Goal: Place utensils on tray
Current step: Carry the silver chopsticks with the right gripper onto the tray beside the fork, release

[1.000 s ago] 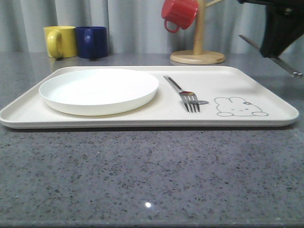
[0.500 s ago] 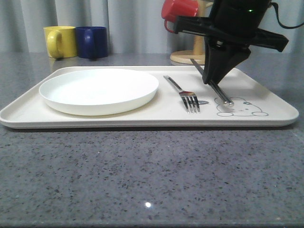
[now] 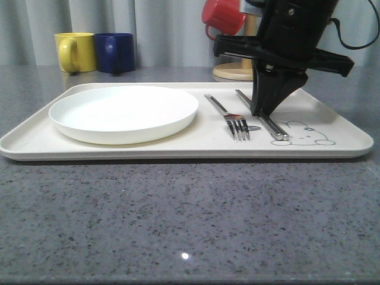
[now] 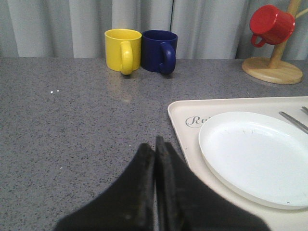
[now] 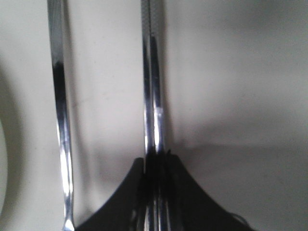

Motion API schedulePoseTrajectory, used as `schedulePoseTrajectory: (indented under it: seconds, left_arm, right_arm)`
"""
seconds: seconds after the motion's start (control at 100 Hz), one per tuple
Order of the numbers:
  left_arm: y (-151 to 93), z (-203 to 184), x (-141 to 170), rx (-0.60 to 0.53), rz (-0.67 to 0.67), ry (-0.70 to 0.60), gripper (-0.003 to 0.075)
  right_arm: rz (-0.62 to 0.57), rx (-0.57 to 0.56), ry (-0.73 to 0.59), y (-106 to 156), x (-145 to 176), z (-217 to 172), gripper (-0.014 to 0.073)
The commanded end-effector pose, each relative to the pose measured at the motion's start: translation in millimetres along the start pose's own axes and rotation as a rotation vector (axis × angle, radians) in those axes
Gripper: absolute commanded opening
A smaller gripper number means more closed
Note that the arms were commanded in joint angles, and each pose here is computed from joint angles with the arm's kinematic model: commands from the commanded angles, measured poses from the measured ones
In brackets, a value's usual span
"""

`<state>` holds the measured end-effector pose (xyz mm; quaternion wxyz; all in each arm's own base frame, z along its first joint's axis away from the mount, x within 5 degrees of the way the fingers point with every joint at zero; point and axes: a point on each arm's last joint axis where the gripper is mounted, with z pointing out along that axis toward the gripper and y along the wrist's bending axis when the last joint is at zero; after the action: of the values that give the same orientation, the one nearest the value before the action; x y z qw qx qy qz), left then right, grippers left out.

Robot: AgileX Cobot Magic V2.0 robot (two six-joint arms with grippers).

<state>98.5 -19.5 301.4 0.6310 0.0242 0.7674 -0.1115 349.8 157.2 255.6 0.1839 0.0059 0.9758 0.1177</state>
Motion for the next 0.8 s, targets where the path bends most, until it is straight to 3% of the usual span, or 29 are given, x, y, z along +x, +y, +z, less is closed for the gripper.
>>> schedulePoseTrajectory:
  seconds: [0.0, 0.17, 0.27, 0.58, 0.79]
  left_arm:
    - [0, -2, -15, -0.012, 0.000, -0.094, -0.0019]
    - [0, -2, -15, -0.012, 0.000, -0.094, -0.0019]
    - [0, -2, -15, -0.012, 0.000, -0.094, -0.0019]
    - [0, -2, -15, -0.012, 0.000, -0.094, -0.0019]
    - [0, -2, -15, -0.012, 0.000, -0.094, -0.0019]
  right_arm:
    - [-0.013, -0.031, -0.089, 5, -8, -21, 0.0110]
    - [-0.013, -0.029, -0.084, 5, -8, -20, 0.0289]
    - [-0.018, -0.030, -0.092, 5, -8, -21, 0.0351]
    - [-0.111, 0.030, -0.220, -9, -12, -71, 0.0356]
    - [-0.070, 0.131, -0.295, -69, -22, -116, 0.0356]
